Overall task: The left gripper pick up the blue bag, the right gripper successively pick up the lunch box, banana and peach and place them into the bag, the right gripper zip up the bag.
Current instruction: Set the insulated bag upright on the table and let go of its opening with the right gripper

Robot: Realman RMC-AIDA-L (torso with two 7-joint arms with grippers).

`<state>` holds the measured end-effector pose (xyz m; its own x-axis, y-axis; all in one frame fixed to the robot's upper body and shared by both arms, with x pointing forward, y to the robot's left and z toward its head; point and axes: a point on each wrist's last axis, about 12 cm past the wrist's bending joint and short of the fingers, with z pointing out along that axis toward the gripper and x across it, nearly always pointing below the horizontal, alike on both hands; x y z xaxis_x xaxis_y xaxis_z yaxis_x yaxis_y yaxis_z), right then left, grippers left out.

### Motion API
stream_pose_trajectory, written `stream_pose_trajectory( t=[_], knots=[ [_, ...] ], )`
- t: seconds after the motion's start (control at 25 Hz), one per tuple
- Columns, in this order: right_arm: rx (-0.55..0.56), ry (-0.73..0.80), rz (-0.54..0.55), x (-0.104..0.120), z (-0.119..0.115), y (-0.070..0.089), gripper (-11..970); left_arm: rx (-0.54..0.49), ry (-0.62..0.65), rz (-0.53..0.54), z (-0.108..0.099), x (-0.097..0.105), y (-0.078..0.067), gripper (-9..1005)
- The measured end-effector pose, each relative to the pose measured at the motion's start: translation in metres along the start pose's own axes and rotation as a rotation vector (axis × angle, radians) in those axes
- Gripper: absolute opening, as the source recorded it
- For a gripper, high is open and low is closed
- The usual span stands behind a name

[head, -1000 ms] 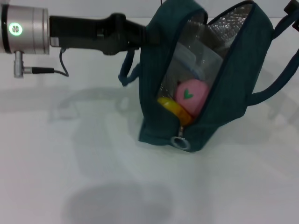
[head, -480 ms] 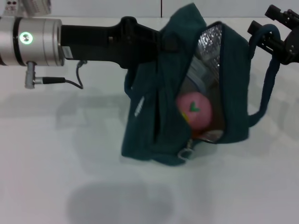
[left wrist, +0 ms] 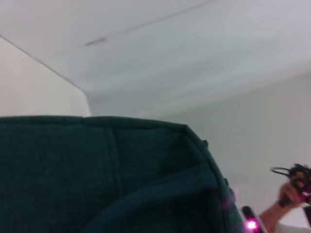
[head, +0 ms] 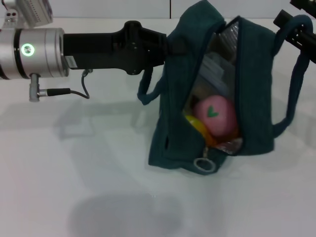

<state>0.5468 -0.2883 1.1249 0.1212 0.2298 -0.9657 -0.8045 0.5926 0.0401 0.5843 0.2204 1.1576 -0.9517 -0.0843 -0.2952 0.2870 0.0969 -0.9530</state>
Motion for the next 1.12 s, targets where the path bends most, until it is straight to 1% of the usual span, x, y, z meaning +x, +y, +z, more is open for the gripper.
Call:
stream_pose_trajectory(
  t=[0.16,0.2,0.24,0.32,0.44,0.48,0.56,0.6,0.68,0.76,0.84,0.92,1.04,1.12],
  knots=[
    [0.051,0.061,0.011,0.009,0.002,-0.005,652,-0.047,-0.017,0.016,0.000,0.000,0.008,60],
    [0.063,0.075,0.012,0.011,0.002,-0.006,652,-0.081,-0.026,0.038,0.000,-0.002,0.011,60],
    [0.072,0.085,0.014,0.012,0.002,-0.007,652,-0.081,-0.026,0.038,0.000,-0.002,0.011,60],
    [0.073,0.088,0.014,0.012,0.002,-0.007,652,-0.127,-0.035,0.050,-0.002,-0.003,0.016,60],
    [0.014,0.037,-0.011,-0.003,0.003,-0.004,652,-0.216,-0.039,0.068,-0.007,-0.002,0.028,59],
    [-0.009,0.013,-0.023,-0.013,0.003,-0.003,652,-0.241,-0.037,0.073,-0.008,-0.001,0.031,59],
    [-0.019,-0.008,-0.042,-0.027,0.001,-0.003,652,-0.280,-0.030,0.078,-0.010,0.000,0.035,59],
    [-0.006,-0.008,-0.048,-0.031,-0.001,-0.004,652,-0.288,-0.029,0.079,-0.011,0.000,0.036,59],
    [0.022,0.010,-0.045,-0.031,-0.001,-0.008,651,-0.276,-0.035,0.080,-0.011,-0.001,0.034,59],
    [0.045,0.062,-0.027,-0.021,0.001,-0.011,651,-0.227,-0.046,0.085,-0.009,-0.004,0.028,59],
    [0.053,0.121,-0.004,-0.008,0.006,-0.014,651,-0.164,-0.053,0.090,-0.006,-0.006,0.020,59],
    [0.060,0.181,0.007,0.003,0.014,-0.016,651,-0.129,-0.055,0.092,-0.006,-0.006,0.015,58],
    [0.091,0.221,0.006,0.009,0.013,-0.020,651,-0.135,-0.064,0.094,-0.012,-0.008,0.015,56],
    [0.122,0.230,0.006,0.011,0.007,-0.022,651,-0.147,-0.082,0.087,-0.017,-0.008,0.017,55]
  ],
)
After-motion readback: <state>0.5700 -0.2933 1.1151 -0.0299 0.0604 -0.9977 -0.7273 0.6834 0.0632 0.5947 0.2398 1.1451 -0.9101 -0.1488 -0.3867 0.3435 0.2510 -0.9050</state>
